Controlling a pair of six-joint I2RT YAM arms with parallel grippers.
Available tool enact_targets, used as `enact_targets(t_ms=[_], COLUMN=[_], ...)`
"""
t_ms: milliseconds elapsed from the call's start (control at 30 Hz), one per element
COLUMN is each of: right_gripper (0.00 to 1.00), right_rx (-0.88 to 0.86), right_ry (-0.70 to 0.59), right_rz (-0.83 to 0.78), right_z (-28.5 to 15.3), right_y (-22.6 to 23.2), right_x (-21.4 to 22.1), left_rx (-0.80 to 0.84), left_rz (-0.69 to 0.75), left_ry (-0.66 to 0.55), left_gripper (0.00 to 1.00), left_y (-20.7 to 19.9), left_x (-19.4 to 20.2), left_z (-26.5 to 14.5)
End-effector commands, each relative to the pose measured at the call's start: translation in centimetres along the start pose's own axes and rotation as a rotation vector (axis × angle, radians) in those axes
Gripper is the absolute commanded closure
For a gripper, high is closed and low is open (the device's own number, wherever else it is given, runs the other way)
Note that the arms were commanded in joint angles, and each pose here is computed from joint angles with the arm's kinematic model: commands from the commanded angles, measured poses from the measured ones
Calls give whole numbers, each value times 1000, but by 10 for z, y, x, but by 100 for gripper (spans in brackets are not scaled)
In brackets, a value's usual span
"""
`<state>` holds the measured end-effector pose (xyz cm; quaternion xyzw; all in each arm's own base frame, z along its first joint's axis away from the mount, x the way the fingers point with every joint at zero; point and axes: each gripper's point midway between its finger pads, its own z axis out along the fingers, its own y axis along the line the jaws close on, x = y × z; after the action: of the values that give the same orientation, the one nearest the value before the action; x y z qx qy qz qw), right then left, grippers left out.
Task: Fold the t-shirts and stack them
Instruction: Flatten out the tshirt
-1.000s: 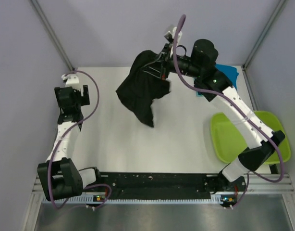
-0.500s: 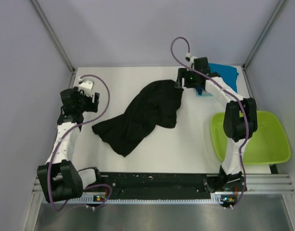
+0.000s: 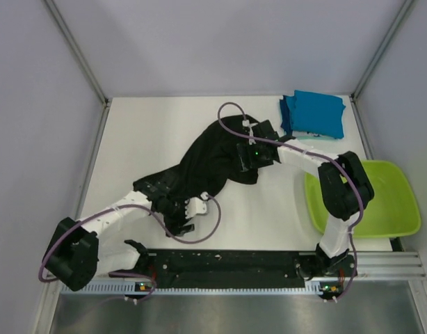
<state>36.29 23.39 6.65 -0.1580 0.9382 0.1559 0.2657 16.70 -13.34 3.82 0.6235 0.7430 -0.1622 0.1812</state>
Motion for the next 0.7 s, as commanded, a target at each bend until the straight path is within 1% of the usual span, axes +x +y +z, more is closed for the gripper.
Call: enact_targets(t_ms=[0, 67, 100, 133, 167, 200, 233, 300, 333, 367, 467, 533, 600, 667], right_gripper=[30, 31, 38, 47, 70, 88, 98, 100, 100, 100, 100, 100, 100, 100], right_rx=[47, 50, 59, 75, 93, 103, 114, 140, 149, 153, 166, 176, 181, 175], right_ry=[69, 90, 95, 93, 91, 79, 62, -4, -51, -100, -270, -392, -511, -635], right_rz=[69, 70, 69, 62, 55, 46, 37, 16, 7, -2, -35, -68, -86, -102], right_z=[22, 25, 25, 25, 22, 17, 10, -12, -28, -45, -112, -165, -217, -269], right_y=[-13, -13, -15, -19, -22, -23, -24, -27, -27, -25, -20, -15, -11, -5], right_x=[30, 40, 44, 44, 44, 41, 36, 18, 5, -9, -52, -78, -95, -106], left_rx=[24, -13, -39, -67, -104, -138, -177, -299, -361, -434, -660, -754, -789, -815], left_rz=[151, 169, 172, 169, 163, 139, 125, 87, 73, 51, -30, -81, -120, -127], left_ry=[81, 112, 129, 161, 200, 238, 275, 314, 299, 265, 102, -20, -64, -106], left_gripper=[3, 6, 11, 22, 44, 66, 100, 100, 100, 100, 100, 100, 100, 100], left_y=[-20, -14, -7, 0, 9, 18, 27, 50, 63, 77, 111, 121, 117, 105], left_x=[6, 10, 11, 16, 19, 21, 25, 23, 16, 7, -29, -53, -67, -79], left_z=[21, 29, 32, 34, 32, 30, 27, 12, 1, -14, -92, -155, -205, -243])
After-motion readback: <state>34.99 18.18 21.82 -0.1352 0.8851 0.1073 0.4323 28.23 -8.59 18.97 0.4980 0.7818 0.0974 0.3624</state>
